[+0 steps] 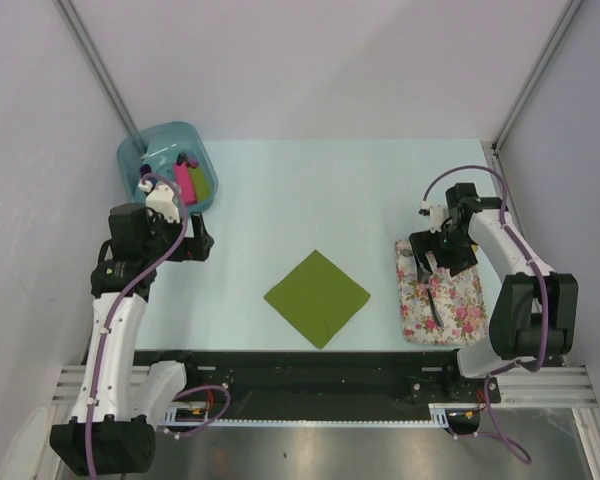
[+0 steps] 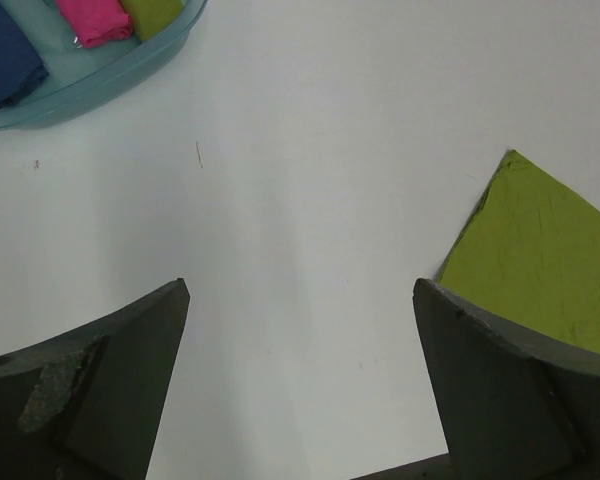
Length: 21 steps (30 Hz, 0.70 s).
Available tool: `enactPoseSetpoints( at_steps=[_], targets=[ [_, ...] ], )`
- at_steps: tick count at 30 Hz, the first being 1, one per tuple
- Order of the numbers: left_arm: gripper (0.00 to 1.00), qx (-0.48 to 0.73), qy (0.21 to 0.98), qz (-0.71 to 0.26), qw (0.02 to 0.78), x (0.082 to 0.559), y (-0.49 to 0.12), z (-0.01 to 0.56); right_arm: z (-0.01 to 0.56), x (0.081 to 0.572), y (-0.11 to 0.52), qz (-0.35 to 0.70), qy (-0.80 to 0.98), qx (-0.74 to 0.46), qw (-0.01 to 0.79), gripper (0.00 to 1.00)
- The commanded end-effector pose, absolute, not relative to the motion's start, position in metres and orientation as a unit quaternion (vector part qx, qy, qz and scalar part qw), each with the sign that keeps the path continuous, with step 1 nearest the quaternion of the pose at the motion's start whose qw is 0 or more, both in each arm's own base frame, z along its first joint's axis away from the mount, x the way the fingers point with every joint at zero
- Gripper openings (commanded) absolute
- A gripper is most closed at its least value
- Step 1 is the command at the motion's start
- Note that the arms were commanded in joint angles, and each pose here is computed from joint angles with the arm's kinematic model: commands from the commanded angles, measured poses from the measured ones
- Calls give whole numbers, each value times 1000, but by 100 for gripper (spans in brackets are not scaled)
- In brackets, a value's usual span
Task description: Place the utensils on the paper napkin and roll it up
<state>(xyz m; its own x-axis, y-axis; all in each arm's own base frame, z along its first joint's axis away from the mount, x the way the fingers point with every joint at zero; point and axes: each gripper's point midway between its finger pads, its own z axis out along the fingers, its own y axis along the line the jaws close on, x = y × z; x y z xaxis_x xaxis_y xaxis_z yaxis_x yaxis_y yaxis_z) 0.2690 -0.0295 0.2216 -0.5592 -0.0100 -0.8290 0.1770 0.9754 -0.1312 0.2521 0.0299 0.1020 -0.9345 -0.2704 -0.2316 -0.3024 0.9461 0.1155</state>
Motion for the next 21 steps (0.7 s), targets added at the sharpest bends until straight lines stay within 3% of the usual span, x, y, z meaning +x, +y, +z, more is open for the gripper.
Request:
enactPoseSetpoints(
  at_steps=[1,4,11,21],
  targets=[
    [100,52,871,-102,478,274,-30,225,76,242,8,63,990,-120,44,93],
    [100,51,872,-98,477,276,-28,225,62,241,4,64,991,-113,18,85],
    [100,44,874,-93,476,278,-26,222,39,240,5,54,991,-122,-19,53],
    [100,37,876,-92,472,283,-25,219,17,240,14,30,988,-147,-45,46]
  ],
)
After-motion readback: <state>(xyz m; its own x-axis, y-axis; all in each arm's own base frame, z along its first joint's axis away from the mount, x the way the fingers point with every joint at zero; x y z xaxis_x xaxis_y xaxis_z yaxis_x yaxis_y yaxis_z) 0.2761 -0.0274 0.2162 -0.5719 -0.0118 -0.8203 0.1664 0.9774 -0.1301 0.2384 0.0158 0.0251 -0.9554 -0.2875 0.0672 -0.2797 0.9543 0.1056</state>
